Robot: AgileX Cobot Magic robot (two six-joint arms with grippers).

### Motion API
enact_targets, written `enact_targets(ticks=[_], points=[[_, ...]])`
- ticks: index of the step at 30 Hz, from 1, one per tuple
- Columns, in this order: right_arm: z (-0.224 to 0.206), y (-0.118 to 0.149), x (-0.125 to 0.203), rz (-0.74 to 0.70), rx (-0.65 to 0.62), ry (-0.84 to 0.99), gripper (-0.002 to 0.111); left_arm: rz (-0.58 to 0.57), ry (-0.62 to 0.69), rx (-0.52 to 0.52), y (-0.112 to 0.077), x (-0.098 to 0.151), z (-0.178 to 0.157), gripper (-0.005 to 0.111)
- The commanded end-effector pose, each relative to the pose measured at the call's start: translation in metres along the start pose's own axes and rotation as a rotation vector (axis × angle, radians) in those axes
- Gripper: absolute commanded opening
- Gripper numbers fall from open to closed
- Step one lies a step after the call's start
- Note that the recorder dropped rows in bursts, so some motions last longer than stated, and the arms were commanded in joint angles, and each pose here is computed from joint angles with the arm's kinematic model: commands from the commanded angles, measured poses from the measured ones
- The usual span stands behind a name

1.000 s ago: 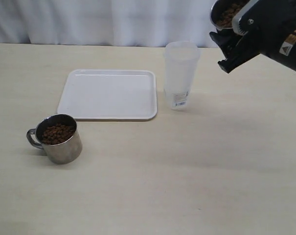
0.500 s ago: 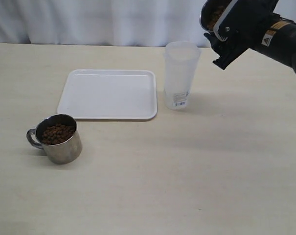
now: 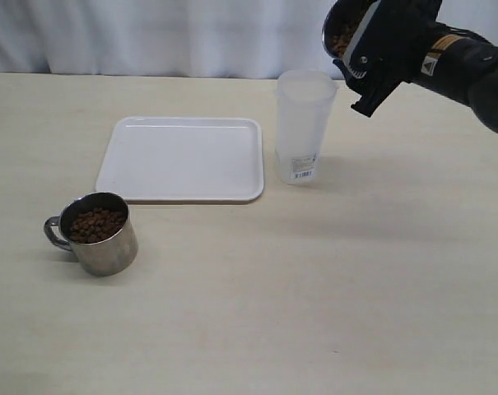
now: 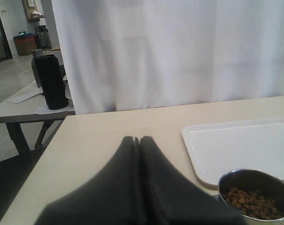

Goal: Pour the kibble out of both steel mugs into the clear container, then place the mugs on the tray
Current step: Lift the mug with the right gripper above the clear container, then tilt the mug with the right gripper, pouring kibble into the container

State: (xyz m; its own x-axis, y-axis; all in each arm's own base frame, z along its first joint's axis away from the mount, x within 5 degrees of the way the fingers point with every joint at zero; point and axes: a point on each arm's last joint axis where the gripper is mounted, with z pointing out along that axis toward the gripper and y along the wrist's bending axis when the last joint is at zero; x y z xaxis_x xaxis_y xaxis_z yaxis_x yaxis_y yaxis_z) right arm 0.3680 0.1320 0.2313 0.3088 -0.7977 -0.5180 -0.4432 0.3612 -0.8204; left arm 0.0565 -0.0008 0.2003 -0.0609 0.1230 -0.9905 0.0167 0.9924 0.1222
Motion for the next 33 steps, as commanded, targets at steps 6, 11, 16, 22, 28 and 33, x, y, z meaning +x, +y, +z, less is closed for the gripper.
enact_targets(ticks=[6,11,16,22,28,33], points=[[-0.001,-0.010,-0.011,-0.100,0.075,-0.091,0.005,-0.005,-0.008,-0.003,0.000,0.000,0.000,0.000],[-0.001,-0.010,-0.012,-0.099,0.089,-0.112,0.005,-0.005,-0.008,-0.003,0.000,0.000,0.000,0.000],[0.009,-0.011,-0.010,-0.105,0.087,-0.108,0.005,-0.005,-0.008,-0.003,0.000,0.000,0.000,0.000],[0.014,-0.007,-0.007,-0.145,0.076,-0.106,0.005,-0.005,-0.008,-0.003,0.000,0.000,0.000,0.000],[0.015,-0.004,-0.006,-0.235,0.067,-0.111,0.005,-0.005,-0.008,-0.003,0.000,0.000,0.000,0.000],[0.020,0.002,-0.002,-0.307,0.070,-0.116,0.005,0.000,-0.005,-0.003,0.000,0.000,0.000,0.000]])
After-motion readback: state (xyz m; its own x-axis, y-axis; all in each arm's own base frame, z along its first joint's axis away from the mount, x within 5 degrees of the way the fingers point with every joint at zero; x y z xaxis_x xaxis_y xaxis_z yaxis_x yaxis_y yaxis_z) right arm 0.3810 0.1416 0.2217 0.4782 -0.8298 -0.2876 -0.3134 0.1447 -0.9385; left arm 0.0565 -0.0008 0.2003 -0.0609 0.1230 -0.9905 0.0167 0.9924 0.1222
